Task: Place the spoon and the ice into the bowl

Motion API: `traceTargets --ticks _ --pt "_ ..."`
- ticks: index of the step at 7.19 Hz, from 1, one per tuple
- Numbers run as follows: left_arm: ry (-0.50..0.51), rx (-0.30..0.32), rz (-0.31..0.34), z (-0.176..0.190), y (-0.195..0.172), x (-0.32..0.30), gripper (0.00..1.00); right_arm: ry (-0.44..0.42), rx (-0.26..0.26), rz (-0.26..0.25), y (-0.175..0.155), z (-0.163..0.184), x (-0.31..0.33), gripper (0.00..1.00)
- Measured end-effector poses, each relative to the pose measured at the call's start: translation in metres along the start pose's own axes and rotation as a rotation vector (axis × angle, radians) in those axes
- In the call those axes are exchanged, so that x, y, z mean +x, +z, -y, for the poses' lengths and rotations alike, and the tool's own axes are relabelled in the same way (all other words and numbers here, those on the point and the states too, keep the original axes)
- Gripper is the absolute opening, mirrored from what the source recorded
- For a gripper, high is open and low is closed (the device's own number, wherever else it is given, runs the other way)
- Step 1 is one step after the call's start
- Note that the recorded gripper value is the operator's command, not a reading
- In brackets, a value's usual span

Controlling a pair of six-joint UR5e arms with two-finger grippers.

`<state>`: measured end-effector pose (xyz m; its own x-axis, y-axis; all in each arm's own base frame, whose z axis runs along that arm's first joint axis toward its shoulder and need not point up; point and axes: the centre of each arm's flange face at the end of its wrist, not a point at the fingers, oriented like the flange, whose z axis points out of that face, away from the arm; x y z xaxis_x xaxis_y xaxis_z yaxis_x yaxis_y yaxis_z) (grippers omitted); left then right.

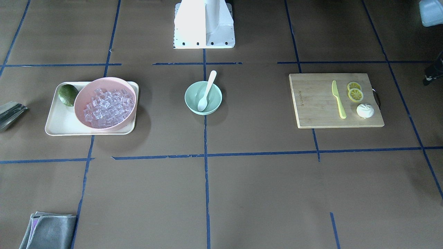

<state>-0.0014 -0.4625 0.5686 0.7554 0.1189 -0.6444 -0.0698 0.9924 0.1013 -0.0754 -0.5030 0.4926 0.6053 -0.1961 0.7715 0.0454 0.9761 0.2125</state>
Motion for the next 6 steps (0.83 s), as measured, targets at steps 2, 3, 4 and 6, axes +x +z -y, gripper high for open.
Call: traceTargets --ticks 2,3,4,6 --pt "-0.010 0.015 -0.066 -0.024 -0.006 -0.033 1.00 0.023 0.014 0.019 0.006 0.018 -0.074 1.00" --pt "-0.017 0.014 -0.099 -0.032 -0.005 -0.037 1.00 0.018 0.029 0.027 0.009 0.026 -0.119 1.00" --pt "-0.019 0.014 -0.113 -0.035 -0.004 -0.039 1.00 0.037 0.049 0.019 0.016 0.024 -0.162 1.00" --pt "-0.019 0.014 -0.120 -0.037 -0.004 -0.039 1.00 0.158 0.100 -0.031 0.048 0.001 -0.237 0.99"
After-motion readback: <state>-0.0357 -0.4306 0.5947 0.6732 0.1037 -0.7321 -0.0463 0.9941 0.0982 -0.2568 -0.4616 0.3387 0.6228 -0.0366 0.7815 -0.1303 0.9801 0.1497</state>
